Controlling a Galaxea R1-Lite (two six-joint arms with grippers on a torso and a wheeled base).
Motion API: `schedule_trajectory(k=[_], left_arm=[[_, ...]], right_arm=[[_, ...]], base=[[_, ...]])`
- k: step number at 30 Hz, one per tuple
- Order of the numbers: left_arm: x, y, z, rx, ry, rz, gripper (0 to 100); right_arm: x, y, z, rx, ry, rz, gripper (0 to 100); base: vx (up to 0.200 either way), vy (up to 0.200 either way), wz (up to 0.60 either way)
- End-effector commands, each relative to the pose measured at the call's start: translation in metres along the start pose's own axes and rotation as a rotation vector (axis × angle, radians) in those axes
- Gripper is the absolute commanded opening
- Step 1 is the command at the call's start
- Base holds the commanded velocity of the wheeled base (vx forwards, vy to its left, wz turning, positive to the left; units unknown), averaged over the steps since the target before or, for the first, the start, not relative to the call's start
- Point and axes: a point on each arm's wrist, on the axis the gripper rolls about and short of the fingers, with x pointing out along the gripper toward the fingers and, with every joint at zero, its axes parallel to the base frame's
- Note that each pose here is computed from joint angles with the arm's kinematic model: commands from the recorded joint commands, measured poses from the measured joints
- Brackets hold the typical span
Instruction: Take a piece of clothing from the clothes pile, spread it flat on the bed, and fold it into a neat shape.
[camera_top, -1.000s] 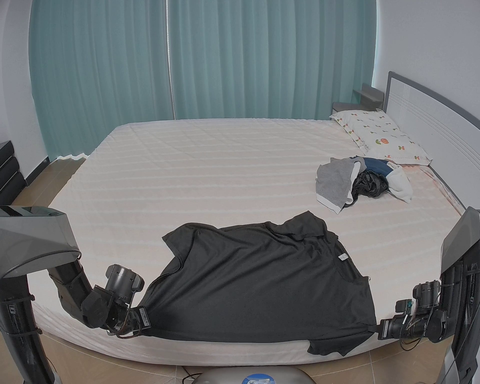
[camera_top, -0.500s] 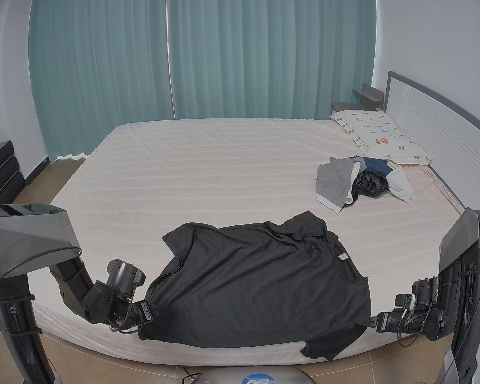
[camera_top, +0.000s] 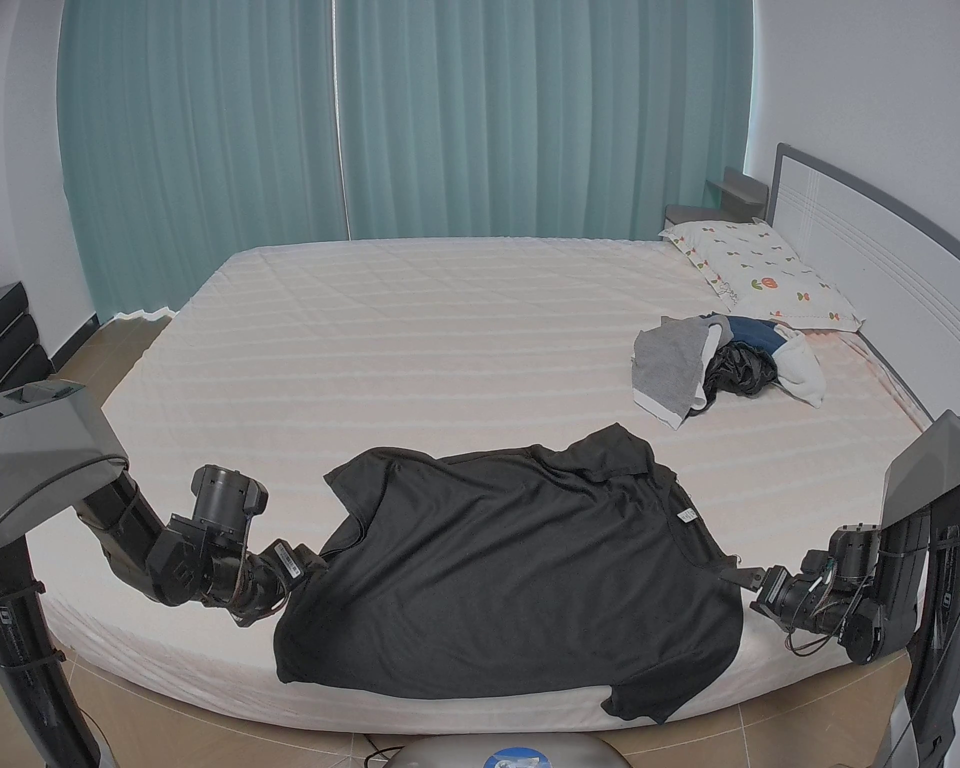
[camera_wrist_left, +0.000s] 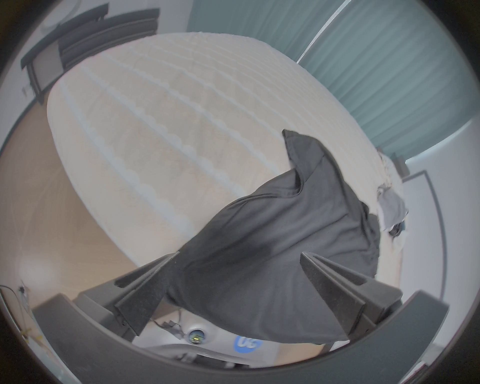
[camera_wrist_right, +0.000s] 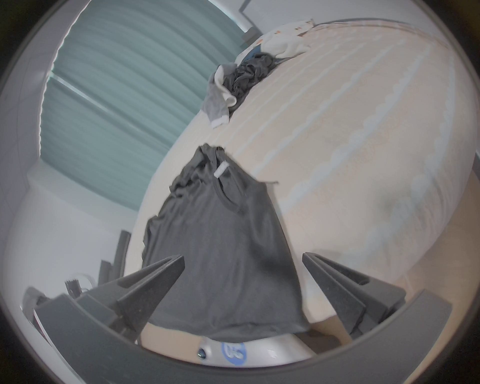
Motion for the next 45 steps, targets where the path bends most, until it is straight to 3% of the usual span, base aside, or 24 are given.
schedule_trajectory(k=[1, 6, 12, 19, 26, 29, 35, 45], left_arm=[[-0.002, -0.008, 0.016, -0.054, -0.013, -0.058, 100], [0.008, -0.017, 0.024, -0.112, -0.031, -0.076, 100], [0.025, -0.029, 0.035, -0.188, -0.058, -0.095, 100], [0.062, -0.044, 0.053, -0.187, -0.145, -0.084, 100], [0.098, -0.063, 0.078, -0.165, -0.209, -0.133, 100], [0.113, -0.065, 0.081, -0.122, -0.228, -0.131, 100], [0.122, -0.062, 0.095, -0.134, -0.251, -0.138, 100], [0.133, -0.058, 0.089, -0.078, -0.267, -0.099, 100]], right_arm=[[0.006, 0.009, 0.016, 0.009, -0.067, 0.053, 100], [0.011, 0.005, 0.014, 0.019, -0.058, 0.048, 100], [0.014, 0.001, 0.01, 0.03, -0.04, 0.034, 100], [0.015, 0.0, 0.009, 0.032, -0.036, 0.03, 100], [0.015, 0.001, 0.007, 0.027, -0.029, 0.031, 100], [0.015, 0.001, 0.006, 0.027, -0.027, 0.029, 100], [0.016, 0.0, 0.005, 0.026, -0.025, 0.024, 100], [0.018, 0.002, 0.004, 0.02, -0.021, 0.026, 100]], base=[[0.2, 0.0, 0.0], [0.2, 0.0, 0.0], [0.0, 0.0, 0.0], [0.0, 0.0, 0.0], [0.0, 0.0, 0.0], [0.0, 0.0, 0.0], [0.0, 0.0, 0.0], [0.0, 0.0, 0.0]])
